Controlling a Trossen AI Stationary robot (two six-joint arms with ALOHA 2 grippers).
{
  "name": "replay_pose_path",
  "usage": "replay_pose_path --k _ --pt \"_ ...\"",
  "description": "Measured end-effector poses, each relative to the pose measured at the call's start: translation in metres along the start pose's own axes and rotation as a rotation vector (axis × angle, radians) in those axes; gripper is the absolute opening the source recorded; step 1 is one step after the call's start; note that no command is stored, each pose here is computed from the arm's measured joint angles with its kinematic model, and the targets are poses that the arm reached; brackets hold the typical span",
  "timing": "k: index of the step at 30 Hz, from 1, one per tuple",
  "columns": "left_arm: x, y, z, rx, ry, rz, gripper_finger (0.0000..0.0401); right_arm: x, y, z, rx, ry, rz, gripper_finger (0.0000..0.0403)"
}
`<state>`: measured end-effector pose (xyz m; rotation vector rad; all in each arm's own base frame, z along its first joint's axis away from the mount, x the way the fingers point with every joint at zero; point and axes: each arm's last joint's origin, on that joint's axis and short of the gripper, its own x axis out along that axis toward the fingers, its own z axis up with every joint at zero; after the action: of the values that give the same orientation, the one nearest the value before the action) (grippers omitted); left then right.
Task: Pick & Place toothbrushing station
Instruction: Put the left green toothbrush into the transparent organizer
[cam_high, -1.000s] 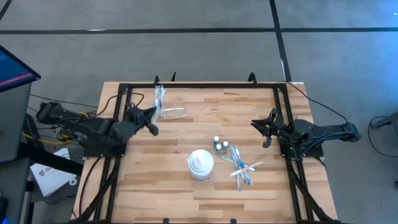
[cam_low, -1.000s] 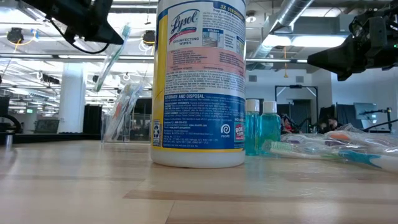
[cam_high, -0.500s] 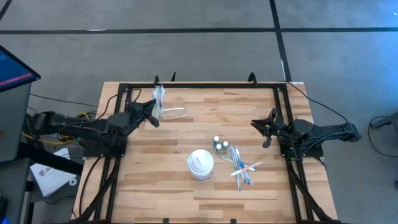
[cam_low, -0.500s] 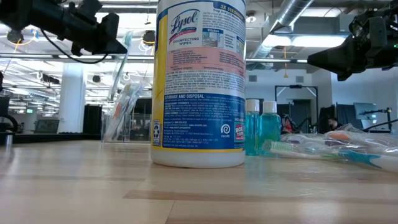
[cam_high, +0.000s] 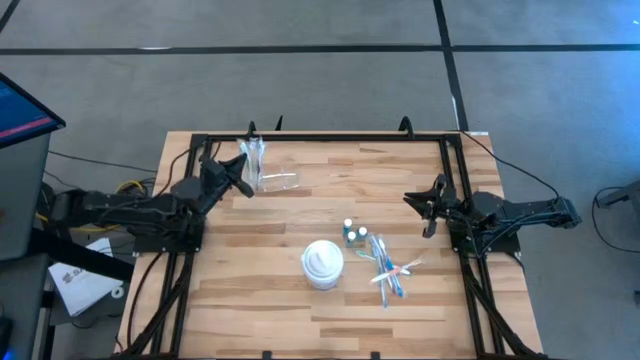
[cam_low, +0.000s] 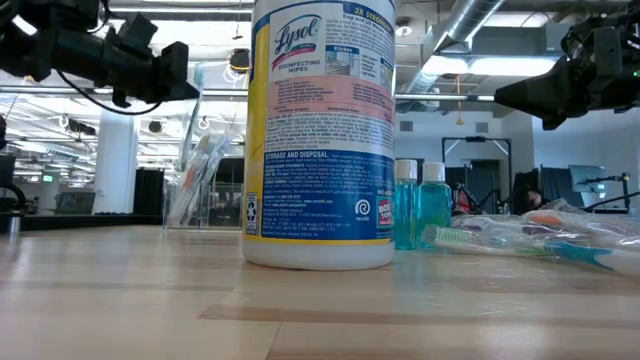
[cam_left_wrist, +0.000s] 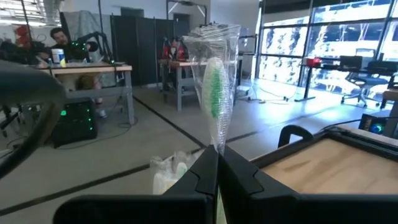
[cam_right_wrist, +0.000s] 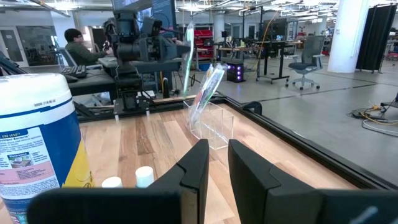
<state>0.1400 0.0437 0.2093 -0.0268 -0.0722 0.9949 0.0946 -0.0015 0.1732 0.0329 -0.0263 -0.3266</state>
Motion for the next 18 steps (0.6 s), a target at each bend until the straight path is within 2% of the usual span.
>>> replay_pose_path --k 18 --pt "-0.007 0.019 -0.032 -0.076 -0.046 0.032 0.0000 0.000 0.000 0.000 0.000 -0.001 0.000 0.0054"
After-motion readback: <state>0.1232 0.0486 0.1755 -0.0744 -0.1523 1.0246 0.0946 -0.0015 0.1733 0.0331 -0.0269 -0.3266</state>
